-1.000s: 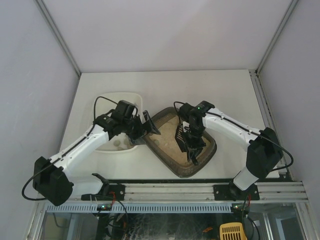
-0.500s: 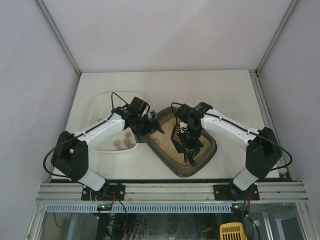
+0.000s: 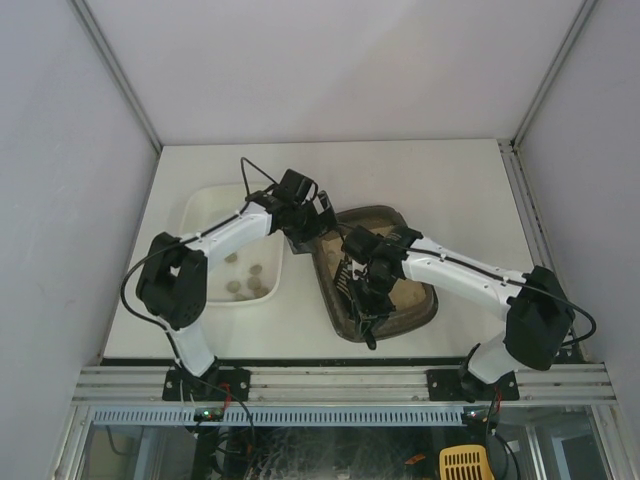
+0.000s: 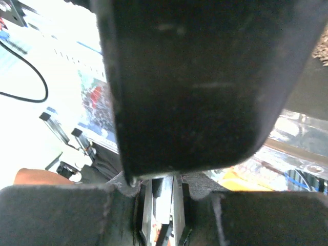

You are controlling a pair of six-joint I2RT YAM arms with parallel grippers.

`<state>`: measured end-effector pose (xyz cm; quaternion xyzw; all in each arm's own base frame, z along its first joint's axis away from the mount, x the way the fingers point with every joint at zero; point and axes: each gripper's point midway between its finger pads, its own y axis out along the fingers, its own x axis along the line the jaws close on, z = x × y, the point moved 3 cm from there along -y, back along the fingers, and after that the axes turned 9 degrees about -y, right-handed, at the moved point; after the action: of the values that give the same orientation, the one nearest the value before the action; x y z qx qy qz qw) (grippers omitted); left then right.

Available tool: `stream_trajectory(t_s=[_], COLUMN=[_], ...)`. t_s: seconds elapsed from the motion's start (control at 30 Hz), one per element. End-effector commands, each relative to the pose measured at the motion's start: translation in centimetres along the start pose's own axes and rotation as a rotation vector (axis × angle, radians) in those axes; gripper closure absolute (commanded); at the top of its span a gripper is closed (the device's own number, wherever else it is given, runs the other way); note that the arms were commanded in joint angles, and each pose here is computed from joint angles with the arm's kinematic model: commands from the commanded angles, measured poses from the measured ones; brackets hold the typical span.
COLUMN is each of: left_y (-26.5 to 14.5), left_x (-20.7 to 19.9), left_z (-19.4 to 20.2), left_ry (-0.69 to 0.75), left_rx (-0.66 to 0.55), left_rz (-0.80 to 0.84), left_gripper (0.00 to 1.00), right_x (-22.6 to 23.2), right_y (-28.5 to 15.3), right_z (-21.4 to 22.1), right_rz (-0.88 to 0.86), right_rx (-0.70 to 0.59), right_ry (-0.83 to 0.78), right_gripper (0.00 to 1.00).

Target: Clean the litter box

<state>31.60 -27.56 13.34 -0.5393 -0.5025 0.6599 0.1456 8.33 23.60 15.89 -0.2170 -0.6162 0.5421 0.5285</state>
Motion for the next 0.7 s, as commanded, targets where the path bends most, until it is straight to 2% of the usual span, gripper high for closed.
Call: stream_trajectory(t_s=[0.0, 0.1, 0.23, 0.43, 0.67], left_y=[-0.7, -0.9, -1.7, -2.8, -3.4], left_x=[-5.9, -6.1, -5.3, -4.2, -2.9], left_z=[-2.6, -2.1, -2.1, -1.0, -0.4], left_ry=[0.034, 0.027, 0.037, 0.035, 0.033], left_rx=[-0.09, -0.066, -0.099, -0.087, -0.108], left_rz=[0.183, 0.199, 0.208, 0.222, 0.245], left_gripper=[0.0, 0.0, 0.0, 0.0, 0.0], right_x=[2.5, 0.7, -1.6, -3.7, -4.2], right_y=[-0.8, -1.6, -2.9, -2.8, -1.2], right_z=[-1.4, -2.0, -3.2, -5.2, -7.4], right_rz=[-0.06, 0.022, 0.083, 0.137, 0.108], right_rx=[-0.142, -0.214, -0.291, -0.323, -0.296], right_ry=[0.039, 0.077, 0.124, 0.131, 0.12], right_gripper=[1.0, 1.0, 1.0, 1.0, 1.0])
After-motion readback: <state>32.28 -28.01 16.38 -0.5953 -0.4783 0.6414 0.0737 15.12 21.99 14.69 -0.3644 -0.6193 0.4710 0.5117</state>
